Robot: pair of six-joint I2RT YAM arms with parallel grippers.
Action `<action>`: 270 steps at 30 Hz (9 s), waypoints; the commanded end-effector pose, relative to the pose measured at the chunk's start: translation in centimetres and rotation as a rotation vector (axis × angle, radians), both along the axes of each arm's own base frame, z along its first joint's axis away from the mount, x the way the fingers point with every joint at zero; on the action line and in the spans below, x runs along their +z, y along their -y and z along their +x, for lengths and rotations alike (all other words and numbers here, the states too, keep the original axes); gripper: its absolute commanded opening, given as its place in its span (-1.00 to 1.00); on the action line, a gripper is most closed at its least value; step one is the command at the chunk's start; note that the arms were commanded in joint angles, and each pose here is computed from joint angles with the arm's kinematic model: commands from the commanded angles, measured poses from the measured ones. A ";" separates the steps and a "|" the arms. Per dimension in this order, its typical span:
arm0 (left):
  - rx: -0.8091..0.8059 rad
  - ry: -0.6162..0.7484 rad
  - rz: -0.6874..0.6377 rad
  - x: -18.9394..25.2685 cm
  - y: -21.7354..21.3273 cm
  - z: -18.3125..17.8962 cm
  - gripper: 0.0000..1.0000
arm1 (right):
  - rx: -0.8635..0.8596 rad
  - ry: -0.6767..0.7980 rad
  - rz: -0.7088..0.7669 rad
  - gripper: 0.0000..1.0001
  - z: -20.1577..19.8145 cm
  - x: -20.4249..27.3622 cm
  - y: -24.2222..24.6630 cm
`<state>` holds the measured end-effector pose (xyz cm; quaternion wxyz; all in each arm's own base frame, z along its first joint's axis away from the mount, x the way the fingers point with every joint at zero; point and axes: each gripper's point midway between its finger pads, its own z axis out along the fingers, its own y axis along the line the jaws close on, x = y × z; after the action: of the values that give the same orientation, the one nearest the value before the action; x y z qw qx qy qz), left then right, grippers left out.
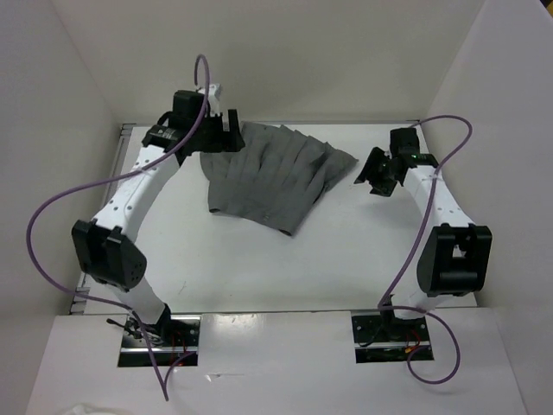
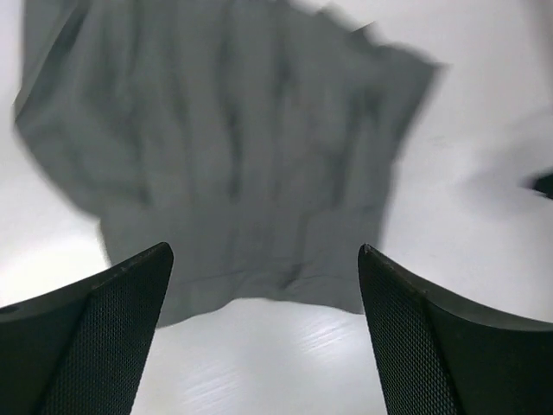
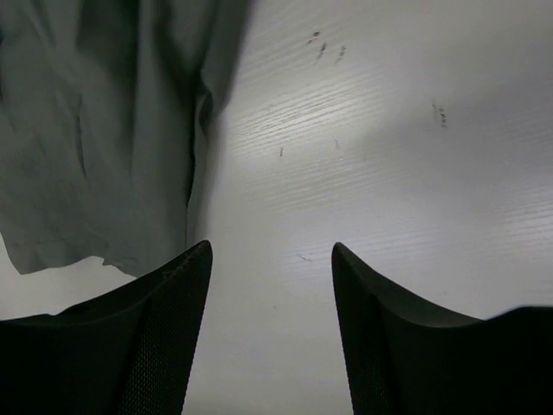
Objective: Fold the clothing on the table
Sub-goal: Move the skirt to the center of the board, then flatten the skirt out
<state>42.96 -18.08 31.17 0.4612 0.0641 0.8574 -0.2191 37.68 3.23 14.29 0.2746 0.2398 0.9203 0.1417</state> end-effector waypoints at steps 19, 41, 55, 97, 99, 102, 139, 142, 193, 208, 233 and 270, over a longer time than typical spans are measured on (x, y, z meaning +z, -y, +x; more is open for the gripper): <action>0.255 -0.507 0.233 -23.1 -4.9 -2.6 0.79 | 0.554 -0.259 0.218 0.26 -3.2 -7.9 -20.5; 0.189 -0.537 0.130 -23.7 -3.2 -4.5 0.52 | 0.340 -0.112 -0.172 0.25 0.4 -1.3 -15.6; 0.230 -0.521 0.143 -23.2 -4.4 -3.9 0.54 | 0.473 -0.226 -0.138 0.25 1.9 -8.0 -23.0; 0.544 -0.606 -0.217 -25.3 -12.4 -4.2 0.54 | 0.123 -0.053 -0.152 -1.00 -4.1 6.7 -9.5; 0.488 -0.613 -0.239 -25.2 -11.2 -4.0 0.54 | 0.084 -0.138 -0.238 -1.00 -6.0 3.6 -7.1; 0.362 -0.617 -0.268 -25.6 -8.6 -3.9 0.54 | -0.003 -0.246 -0.324 -1.00 -8.2 0.6 -4.3; 0.530 -0.662 -0.288 -26.6 -13.7 -4.7 0.48 | 0.333 0.206 0.168 -1.00 0.8 12.8 -15.1; 0.524 -0.675 -0.294 -26.9 -13.5 -5.1 0.48 | 0.239 -0.131 0.057 -1.00 -4.9 0.7 -11.0; 0.108 -0.852 -0.339 -26.6 -0.1 -10.9 0.24 | 0.131 -0.287 -0.439 -1.00 -8.6 -2.8 -7.9; 0.003 -0.870 -0.348 -25.7 2.4 -12.0 0.24 | -0.006 -0.376 -0.536 0.21 -9.6 -2.1 -2.9; 0.074 -0.724 -0.392 -20.8 0.1 -7.0 0.24 | 0.554 -0.352 0.134 -0.46 -0.5 -12.9 -25.9; 0.378 -0.951 -0.546 -29.1 -3.7 -11.4 -0.25 | 0.377 -0.011 0.284 -0.26 6.9 0.2 -21.4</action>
<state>31.67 -13.86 2.18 0.0635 -0.3177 0.8854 -0.3333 43.97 26.05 13.15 0.1767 0.0871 0.9273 0.3184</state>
